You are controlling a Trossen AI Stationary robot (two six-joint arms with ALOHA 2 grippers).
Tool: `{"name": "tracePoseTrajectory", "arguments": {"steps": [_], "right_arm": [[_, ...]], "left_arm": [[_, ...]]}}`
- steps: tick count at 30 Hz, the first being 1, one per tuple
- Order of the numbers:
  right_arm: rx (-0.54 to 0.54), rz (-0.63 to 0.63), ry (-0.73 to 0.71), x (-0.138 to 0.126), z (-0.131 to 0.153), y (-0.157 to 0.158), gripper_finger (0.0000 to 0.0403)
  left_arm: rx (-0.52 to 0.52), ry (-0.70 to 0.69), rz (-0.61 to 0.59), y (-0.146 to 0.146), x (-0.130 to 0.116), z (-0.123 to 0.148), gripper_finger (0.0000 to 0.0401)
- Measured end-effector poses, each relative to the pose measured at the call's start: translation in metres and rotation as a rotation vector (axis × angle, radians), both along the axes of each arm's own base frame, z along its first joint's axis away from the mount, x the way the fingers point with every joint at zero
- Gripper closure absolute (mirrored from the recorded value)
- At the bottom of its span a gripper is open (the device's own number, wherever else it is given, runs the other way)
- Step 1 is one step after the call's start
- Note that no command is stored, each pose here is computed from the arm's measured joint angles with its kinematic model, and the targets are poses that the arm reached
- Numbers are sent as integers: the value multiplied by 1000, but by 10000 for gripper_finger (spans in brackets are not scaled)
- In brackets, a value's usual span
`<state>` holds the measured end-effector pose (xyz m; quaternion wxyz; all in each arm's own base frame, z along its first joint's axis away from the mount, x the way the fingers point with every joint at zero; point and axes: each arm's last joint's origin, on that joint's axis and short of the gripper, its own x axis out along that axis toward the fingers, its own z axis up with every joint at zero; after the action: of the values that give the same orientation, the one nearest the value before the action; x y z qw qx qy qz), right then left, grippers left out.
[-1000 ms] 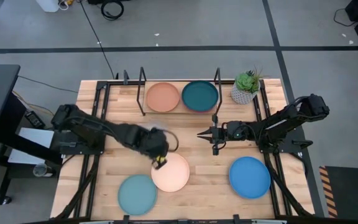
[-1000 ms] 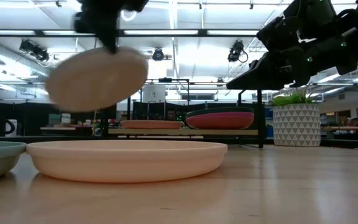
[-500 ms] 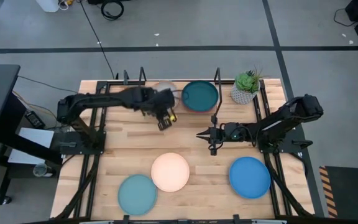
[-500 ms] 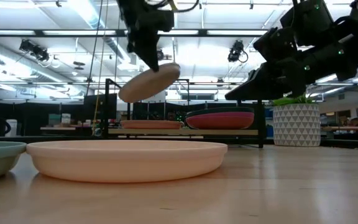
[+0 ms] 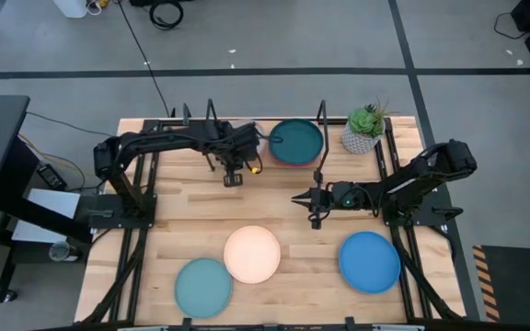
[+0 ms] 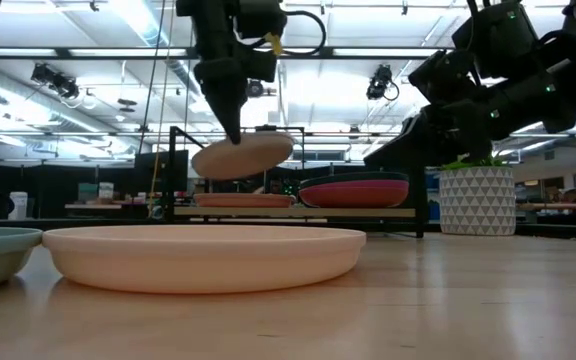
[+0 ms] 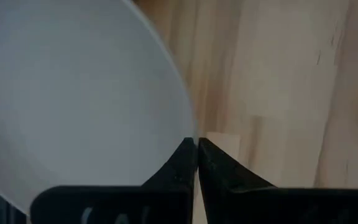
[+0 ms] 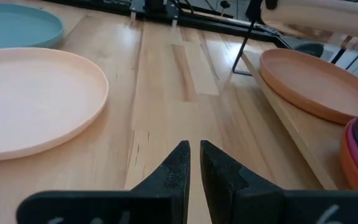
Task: Place and stack plates onto a shelf
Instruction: Stack the grey plate on top of the brown plate on the shelf, then stack the white plate on top of the gray plate on the shelf
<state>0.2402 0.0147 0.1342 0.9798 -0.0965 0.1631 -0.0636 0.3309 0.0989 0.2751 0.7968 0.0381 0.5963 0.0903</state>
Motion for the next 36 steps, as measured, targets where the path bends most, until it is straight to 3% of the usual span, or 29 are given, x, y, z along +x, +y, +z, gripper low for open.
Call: {"name": "tracePoseTrajectory", "arguments": {"steps": [5, 14, 18, 22, 28, 31, 36], "right_arm": [[13, -4, 1, -1, 0, 0, 360], [32, -8, 2, -1, -1, 1, 360], [34, -2, 3, -2, -1, 1, 360], [32, 11, 6, -2, -1, 3, 360], [11, 18, 10, -2, -1, 5, 360], [10, 17, 9, -2, -1, 5, 360], [8, 16, 10, -2, -1, 4, 360]], "left_arm": [[15, 27, -67, -1, 0, -7, 387], [25, 81, -52, 4, -7, -26, 373], [99, 64, -72, 6, -3, -24, 366], [186, 56, -63, 10, 0, -22, 338], [170, 71, -46, 7, -2, -23, 292], [75, 51, -20, -3, -2, -24, 285], [-340, -40, 44, -40, 4, -21, 287]]}}
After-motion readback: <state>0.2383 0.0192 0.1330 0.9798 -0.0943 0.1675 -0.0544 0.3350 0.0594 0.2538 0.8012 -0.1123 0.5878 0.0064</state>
